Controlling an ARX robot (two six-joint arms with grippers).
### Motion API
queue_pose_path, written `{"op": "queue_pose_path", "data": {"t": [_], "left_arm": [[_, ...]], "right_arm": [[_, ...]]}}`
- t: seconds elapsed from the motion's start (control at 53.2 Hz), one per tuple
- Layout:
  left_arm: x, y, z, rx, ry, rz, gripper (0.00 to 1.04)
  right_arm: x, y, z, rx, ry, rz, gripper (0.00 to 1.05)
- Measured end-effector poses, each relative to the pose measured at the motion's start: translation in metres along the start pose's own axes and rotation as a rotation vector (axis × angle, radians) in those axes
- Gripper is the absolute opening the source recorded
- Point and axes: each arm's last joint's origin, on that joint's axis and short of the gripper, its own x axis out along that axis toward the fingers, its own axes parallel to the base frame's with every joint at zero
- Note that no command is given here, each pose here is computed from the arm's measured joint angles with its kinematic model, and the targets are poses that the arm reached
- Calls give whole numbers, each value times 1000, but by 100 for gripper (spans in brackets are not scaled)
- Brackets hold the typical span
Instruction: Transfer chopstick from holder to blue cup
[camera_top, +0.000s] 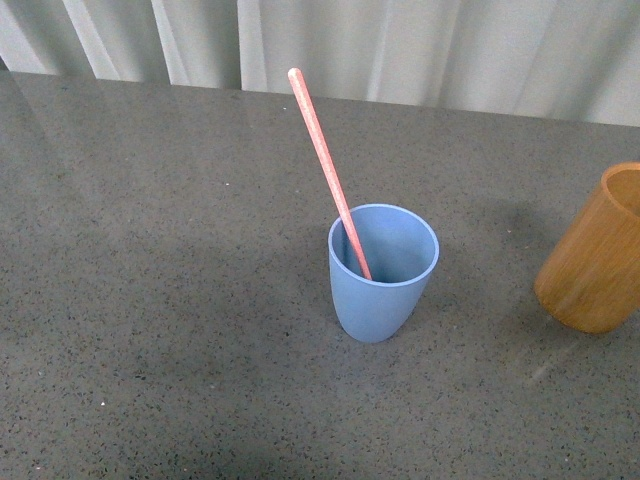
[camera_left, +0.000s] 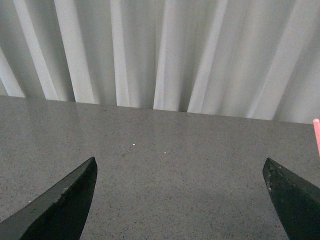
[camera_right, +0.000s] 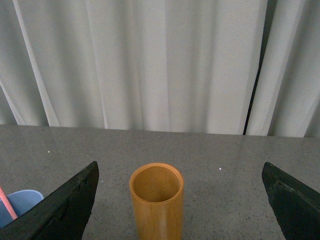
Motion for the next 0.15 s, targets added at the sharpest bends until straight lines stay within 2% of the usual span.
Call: {"op": "queue_pose_path", "data": {"t": [0.15], "left_arm": [[0, 0, 0, 0, 0, 0, 98]], "right_arm": [[0, 0, 0, 0, 0, 0, 95]]}}
